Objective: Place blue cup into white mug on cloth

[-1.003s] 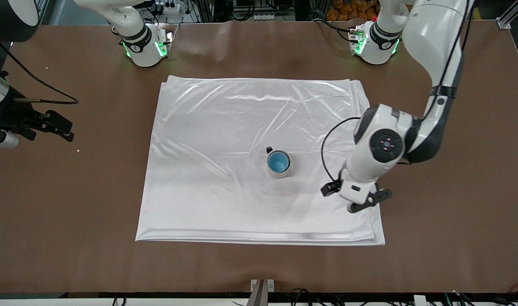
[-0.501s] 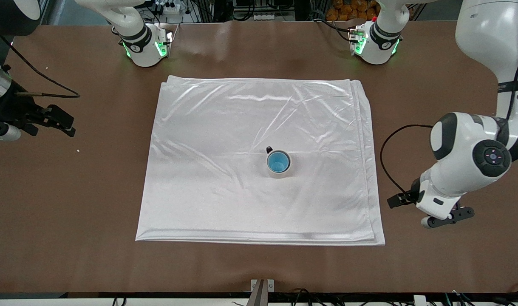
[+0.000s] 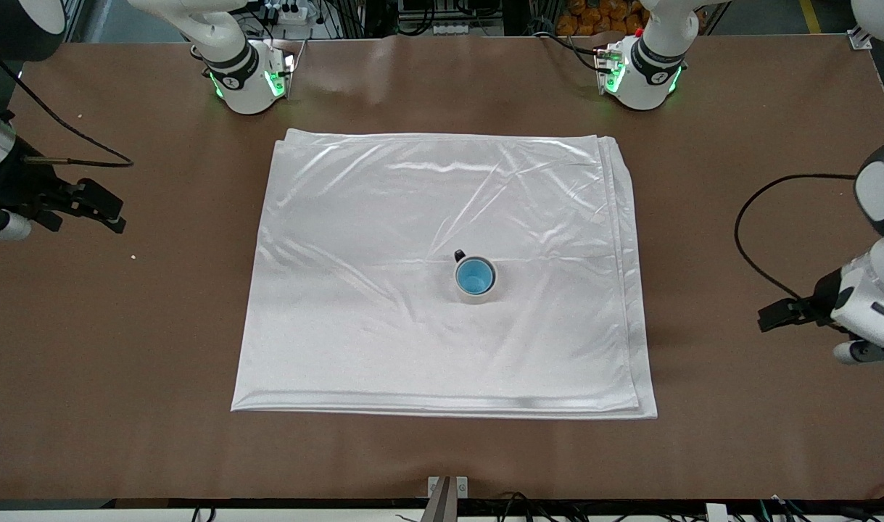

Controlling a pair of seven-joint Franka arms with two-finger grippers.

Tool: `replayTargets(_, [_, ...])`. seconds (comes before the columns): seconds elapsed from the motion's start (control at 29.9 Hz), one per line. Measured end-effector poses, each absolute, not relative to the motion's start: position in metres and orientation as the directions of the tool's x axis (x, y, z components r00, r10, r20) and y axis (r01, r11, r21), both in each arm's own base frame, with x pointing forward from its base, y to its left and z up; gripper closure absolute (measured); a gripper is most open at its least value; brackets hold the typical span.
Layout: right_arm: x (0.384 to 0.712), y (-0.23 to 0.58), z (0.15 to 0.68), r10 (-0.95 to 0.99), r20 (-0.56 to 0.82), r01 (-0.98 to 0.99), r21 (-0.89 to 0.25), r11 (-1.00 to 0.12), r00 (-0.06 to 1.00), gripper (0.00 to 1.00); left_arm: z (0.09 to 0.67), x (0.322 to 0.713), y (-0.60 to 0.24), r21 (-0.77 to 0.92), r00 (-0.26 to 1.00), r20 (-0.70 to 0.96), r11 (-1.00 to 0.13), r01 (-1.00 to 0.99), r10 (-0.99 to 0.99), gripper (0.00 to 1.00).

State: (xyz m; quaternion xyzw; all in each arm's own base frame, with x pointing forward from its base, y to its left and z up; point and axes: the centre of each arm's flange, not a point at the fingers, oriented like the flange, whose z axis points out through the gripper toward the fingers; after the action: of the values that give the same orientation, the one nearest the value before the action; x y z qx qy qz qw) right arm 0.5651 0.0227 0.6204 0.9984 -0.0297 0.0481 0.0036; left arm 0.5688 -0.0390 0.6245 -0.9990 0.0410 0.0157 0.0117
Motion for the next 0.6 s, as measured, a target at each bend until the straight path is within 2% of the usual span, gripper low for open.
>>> replayTargets(0.2, [0.563, 0.029, 0.617, -0.047, 0.077, -0.047, 0.006, -0.999, 0.996, 0.0, 0.636, 0.552, -0.042, 0.01, 0.996, -0.036, -0.997, -0.082, -0.083, 0.0])
replayTargets(0.6, [0.558, 0.039, 0.613, -0.026, 0.037, -0.026, 0.011, -1.0, 0.999, 0.0, 0.627, 0.552, -0.037, 0.012, 0.995, -0.056, -0.997, -0.076, -0.077, 0.0])
